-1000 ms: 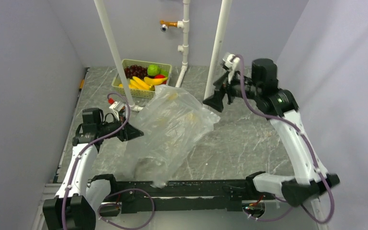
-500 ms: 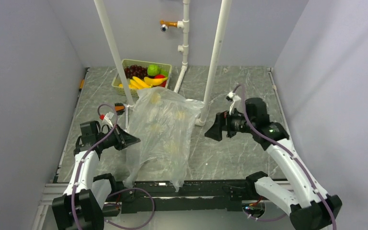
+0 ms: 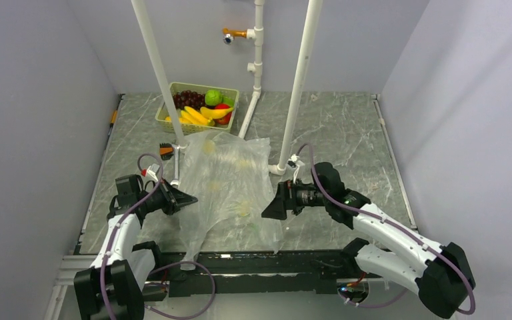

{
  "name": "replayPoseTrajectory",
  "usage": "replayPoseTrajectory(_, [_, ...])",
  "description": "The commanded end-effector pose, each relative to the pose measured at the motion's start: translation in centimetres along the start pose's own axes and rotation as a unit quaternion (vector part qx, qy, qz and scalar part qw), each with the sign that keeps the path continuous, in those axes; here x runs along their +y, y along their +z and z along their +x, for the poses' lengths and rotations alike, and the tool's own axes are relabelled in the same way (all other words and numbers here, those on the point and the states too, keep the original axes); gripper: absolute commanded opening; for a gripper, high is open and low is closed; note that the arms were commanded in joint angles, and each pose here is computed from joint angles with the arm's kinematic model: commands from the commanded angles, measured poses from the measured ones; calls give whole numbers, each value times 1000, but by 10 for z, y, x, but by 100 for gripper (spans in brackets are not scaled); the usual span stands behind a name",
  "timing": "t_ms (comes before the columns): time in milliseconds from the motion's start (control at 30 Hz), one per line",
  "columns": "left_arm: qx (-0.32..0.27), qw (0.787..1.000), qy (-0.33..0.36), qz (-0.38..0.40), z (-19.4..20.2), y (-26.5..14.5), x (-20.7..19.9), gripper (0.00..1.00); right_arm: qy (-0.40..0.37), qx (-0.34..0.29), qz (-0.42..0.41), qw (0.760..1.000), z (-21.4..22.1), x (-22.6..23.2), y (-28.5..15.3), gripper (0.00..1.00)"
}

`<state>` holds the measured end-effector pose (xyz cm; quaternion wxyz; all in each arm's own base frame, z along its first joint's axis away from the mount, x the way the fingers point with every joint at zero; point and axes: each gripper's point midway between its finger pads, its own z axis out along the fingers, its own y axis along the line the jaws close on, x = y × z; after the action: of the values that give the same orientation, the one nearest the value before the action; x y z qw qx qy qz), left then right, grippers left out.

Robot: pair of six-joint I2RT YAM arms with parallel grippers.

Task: Place the fake fruits into the plastic bag and tie a complex knot

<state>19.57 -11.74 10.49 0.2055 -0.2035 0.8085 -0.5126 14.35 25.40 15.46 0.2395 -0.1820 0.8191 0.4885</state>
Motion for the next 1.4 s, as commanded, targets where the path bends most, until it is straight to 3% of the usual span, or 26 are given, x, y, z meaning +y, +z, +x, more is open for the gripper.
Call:
replayPoseTrajectory(0, [-1,1000,0,22,-6,0,-9,0,9,-18,27,999,-4,-14,12,98])
replayPoseTrajectory(200, [2,1000,-8,24,-4,1,-8,0,15,-48,80,996,-4,-38,6,98])
replayPoseTrajectory(400, [1,1000,-18,25,-5,3,-6,0,95,-5,24,995,28,-40,30,93])
replayPoseTrajectory(500, [1,999,-23,25,-6,4,-5,0,96,-17,15,995,29,-40,30,67])
replayPoseTrajectory(633, [-2,1000,-18,22,-12,0,-10,0,106,6,10,994,31,-36,15,0])
replayPoseTrajectory(700, [-12,1000,-6,9,-19,-8,-14,0,115,1,47,992,21,-44,-6,0])
replayPoseTrajectory(833, [-20,989,122,-76,-43,-31,-19,0,89,-48,92,991,-20,-50,-60,0])
replayPoseTrajectory(933, [20,977,177,-119,-48,-43,-23,0,63,-30,78,994,-25,-33,-77,0])
replayPoseTrajectory(1067, [85,957,255,-106,-30,-41,-41,2,58,-36,33,997,-33,-15,-75,0])
replayPoseTrajectory(1100, [89,950,284,-98,-28,-41,-51,12,60,-36,21,997,-36,-11,-74,0])
replayPoseTrajectory(1133, [93,939,318,-91,-23,-42,-61,28,59,-36,2,998,-40,-3,-74,0])
replayPoseTrajectory(1167, [84,929,350,-85,-24,-47,-72,57,58,-35,-10,998,-42,2,-74,0])
replayPoseTrajectory(1200, [72,918,381,-83,-26,-52,-81,76,56,-33,-19,998,-44,7,-74,0])
replayPoseTrajectory(1233, [52,908,409,-75,-28,-57,-93,88,54,-32,-25,998,-44,10,-75,0])
replayPoseTrajectory(1267, [32,882,467,-59,-29,-63,-108,98,49,-32,-30,998,-45,14,-76,0])
replayPoseTrajectory(1367, [-43,789,613,-26,-24,-75,-146,99,44,-31,-37,998,-45,18,-77,0])
